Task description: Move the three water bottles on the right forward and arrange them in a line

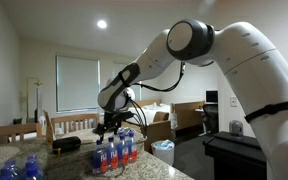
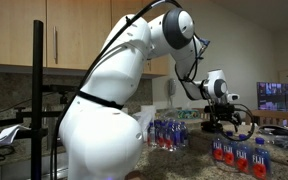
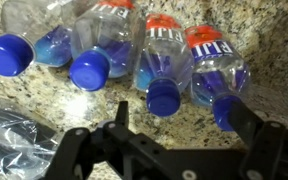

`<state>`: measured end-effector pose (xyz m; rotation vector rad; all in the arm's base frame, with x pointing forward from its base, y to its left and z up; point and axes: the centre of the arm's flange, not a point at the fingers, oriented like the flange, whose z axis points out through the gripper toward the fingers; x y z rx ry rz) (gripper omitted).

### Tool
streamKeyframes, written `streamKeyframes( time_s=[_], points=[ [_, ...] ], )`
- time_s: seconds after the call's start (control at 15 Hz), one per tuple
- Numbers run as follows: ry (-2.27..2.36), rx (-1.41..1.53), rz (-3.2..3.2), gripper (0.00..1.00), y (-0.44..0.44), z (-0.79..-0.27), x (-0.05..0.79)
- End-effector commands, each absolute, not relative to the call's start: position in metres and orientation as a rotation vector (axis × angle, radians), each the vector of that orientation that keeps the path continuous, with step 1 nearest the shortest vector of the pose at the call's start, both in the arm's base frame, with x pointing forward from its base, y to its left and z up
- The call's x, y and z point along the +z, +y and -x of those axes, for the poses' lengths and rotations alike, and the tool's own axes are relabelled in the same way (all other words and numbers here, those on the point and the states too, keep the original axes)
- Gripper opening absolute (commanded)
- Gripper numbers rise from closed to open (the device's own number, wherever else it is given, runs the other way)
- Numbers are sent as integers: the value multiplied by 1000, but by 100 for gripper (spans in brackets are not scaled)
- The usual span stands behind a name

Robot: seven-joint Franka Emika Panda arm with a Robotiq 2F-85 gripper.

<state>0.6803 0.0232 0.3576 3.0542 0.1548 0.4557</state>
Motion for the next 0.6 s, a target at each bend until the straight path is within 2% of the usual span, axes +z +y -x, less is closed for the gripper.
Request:
streamKeyframes(
  time_s=[0.0, 0.53],
  points=[
    [141, 391, -3065, 100, 18, -689, 356],
    [128, 348, -3075, 100, 14, -690, 361]
  ],
)
